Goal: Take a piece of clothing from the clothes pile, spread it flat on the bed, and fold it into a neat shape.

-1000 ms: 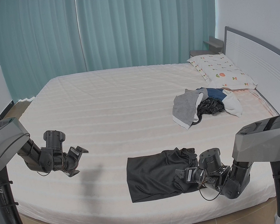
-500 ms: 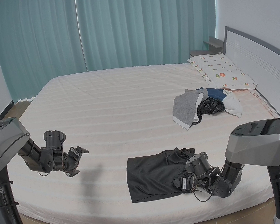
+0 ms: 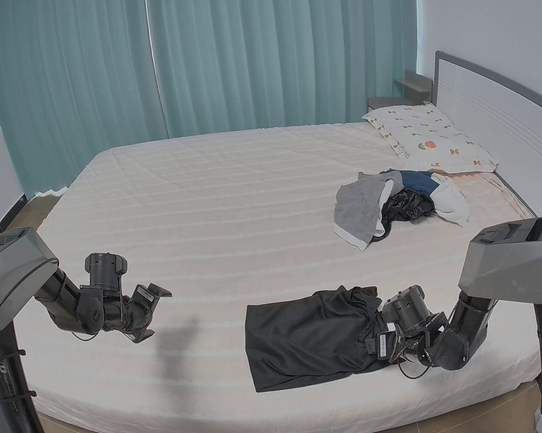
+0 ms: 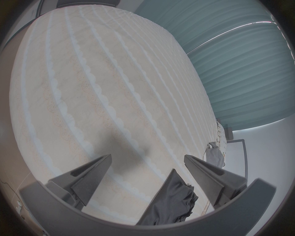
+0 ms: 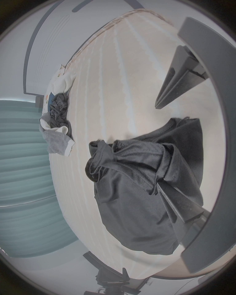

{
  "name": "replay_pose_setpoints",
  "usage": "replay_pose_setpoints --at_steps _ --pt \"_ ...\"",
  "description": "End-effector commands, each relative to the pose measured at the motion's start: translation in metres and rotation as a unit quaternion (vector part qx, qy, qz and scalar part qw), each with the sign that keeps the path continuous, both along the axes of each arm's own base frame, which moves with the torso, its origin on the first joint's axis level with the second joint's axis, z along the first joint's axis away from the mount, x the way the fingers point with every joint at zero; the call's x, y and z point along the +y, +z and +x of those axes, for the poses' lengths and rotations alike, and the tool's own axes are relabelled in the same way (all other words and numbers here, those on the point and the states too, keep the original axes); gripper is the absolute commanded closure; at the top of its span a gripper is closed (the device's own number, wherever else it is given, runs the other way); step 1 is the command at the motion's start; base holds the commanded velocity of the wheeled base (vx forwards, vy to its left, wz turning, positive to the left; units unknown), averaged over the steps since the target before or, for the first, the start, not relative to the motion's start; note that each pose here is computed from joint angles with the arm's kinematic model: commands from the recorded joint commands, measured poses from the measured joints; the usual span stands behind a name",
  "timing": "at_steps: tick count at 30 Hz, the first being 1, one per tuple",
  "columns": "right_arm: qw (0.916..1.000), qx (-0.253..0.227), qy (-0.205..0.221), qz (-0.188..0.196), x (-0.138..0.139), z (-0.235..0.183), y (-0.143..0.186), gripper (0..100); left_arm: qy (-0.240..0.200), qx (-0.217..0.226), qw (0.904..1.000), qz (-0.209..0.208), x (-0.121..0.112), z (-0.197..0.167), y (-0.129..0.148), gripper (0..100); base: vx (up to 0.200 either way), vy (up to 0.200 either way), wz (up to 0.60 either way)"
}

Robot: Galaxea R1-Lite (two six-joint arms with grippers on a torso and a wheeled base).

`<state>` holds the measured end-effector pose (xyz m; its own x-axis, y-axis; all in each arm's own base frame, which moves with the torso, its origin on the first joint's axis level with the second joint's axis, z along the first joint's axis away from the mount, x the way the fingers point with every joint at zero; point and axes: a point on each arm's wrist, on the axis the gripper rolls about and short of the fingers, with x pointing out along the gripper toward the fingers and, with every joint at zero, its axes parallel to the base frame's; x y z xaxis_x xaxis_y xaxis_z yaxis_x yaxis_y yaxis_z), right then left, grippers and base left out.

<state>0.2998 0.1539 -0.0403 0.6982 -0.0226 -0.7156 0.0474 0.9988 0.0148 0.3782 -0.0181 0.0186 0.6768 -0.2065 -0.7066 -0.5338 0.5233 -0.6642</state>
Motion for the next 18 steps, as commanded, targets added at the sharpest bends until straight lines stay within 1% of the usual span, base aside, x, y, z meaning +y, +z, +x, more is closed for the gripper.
replay_pose_setpoints --at_steps 1,3,6,9,11,13,17,18 --pt "1.0 0.002 -0.007 -0.005 -0.005 -0.004 0.004 0 0.0 0.001 1.0 0.0 0.0 0.0 -0.001 0 0.0 0.0 0.0" --pt "0.9995 0.013 -0.02 -0.022 -0.008 -0.008 0.001 0 0.001 0.001 1.0 0.0 0.0 0.0 -0.001 0 0.0 0.0 0.0" --pt "0.9991 0.018 -0.033 -0.018 -0.009 -0.01 0.001 0 -0.001 0.002 1.0 0.001 0.0 0.0 -0.001 0 0.0 0.0 0.0" --pt "0.9978 0.011 -0.062 -0.022 -0.013 -0.009 0.0 0 0.0 0.001 1.0 0.001 0.0 0.0 -0.001 0 0.0 0.0 0.0" --pt "0.9971 0.005 -0.073 -0.021 -0.013 -0.01 0.0 0 0.0 0.002 1.0 0.002 0.0 0.0 -0.002 0 0.0 0.0 0.0" --pt "0.9967 0.0 -0.08 -0.011 -0.012 -0.011 0.002 0 0.0 0.002 1.0 0.002 0.0 0.0 -0.002 0 0.0 0.0 0.0" --pt "0.9948 -0.037 -0.089 0.033 -0.005 -0.014 0.016 0 0.0 0.002 1.0 0.002 0.0 0.0 -0.002 0 0.0 0.0 0.0" --pt "0.9946 -0.039 -0.09 0.035 -0.005 -0.014 0.017 0 0.0 0.002 1.0 0.002 0.0 0.0 -0.002 0 0.0 0.0 0.0"
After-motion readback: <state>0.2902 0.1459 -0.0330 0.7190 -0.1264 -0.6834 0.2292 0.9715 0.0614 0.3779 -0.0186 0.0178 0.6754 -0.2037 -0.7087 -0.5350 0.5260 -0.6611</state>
